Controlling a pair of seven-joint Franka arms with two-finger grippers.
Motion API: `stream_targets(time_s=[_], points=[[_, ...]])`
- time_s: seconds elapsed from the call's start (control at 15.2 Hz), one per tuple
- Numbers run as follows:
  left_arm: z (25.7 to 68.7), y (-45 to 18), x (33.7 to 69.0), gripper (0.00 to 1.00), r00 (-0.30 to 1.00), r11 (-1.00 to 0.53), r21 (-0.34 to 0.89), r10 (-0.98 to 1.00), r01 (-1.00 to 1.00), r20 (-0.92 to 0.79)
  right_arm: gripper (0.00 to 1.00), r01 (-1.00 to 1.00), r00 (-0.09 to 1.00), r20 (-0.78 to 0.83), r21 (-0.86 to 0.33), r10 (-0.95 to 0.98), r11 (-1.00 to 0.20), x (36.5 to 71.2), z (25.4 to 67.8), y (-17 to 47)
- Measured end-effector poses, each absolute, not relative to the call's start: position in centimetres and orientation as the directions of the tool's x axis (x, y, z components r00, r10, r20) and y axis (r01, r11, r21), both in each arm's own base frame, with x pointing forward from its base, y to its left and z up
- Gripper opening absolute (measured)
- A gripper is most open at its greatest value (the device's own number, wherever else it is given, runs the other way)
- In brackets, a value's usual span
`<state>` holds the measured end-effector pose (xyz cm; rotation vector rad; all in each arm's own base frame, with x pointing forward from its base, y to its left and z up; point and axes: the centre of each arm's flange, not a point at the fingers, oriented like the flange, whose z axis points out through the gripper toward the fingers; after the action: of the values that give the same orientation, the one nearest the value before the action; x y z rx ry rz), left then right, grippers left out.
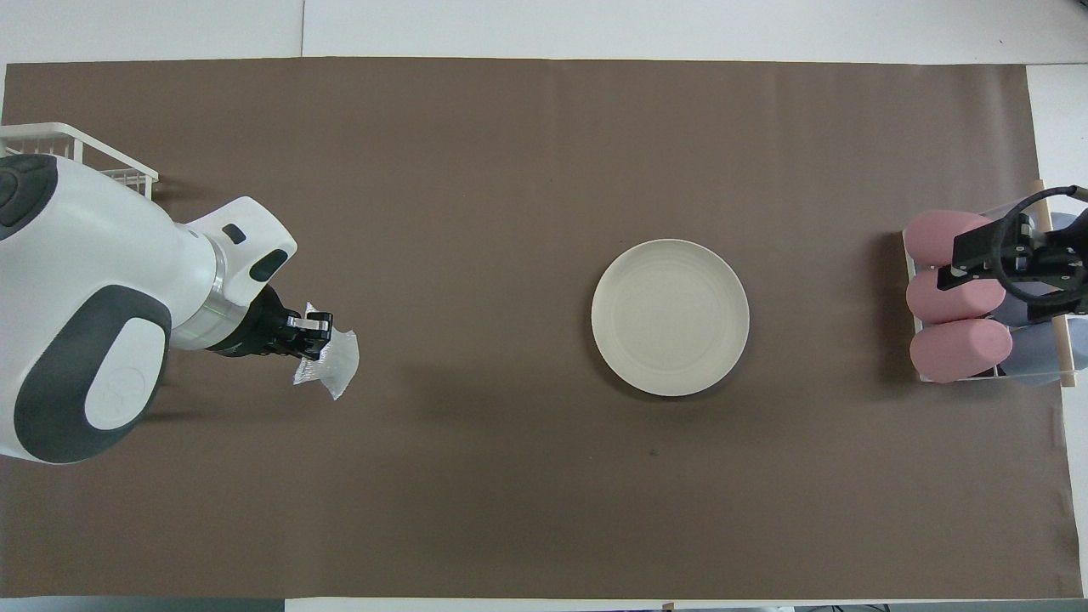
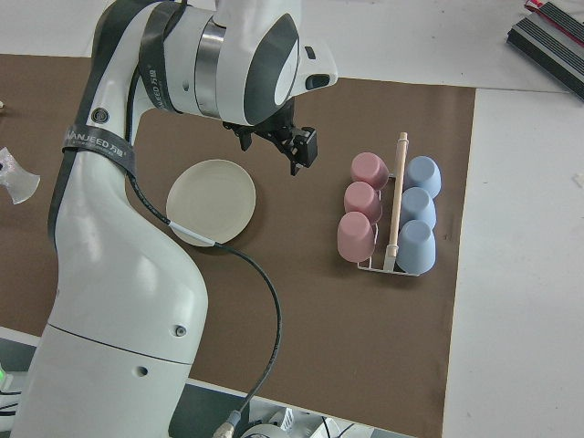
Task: Wipe plate with sponge
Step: 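Lower the sponge into the wire rack and open the left gripper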
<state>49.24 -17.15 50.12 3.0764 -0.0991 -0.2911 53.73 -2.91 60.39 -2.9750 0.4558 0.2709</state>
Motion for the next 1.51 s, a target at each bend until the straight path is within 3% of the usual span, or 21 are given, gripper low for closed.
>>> stream_targets(time_s=[0.33,0.79,1.25,1.51], points=[[51.3,-14.0,50.0,0.04,0.987,-0.960,-0.256,-0.078,-0.112,-0.138,1.00,-0.296,0.927,-0.263,-0.076,-0.267,-0.952,52.3,60.6,-2.5],[53.2,-9.9,51.5,0.04,0.991,-0.785,-0.605,-0.111,-0.133,-0.074,1.00,-0.224,0.949,-0.248,-0.084,-0.197,-0.971,51.6,61.5,-2.7],[51.1,-7.9,54.6,0.04,0.984,-0.507,-0.849,-0.163,-0.148,-0.074,1.00,-0.114,0.969,-0.220,0.004,-0.112,-0.994,51.7,61.8,-3.2],[48.8,-5.7,57.3,0.04,0.976,-0.443,-0.885,-0.210,-0.145,-0.054,1.00,-0.096,0.972,-0.213,0.004,-0.095,-0.995,51.8,62.1,-2.3]])
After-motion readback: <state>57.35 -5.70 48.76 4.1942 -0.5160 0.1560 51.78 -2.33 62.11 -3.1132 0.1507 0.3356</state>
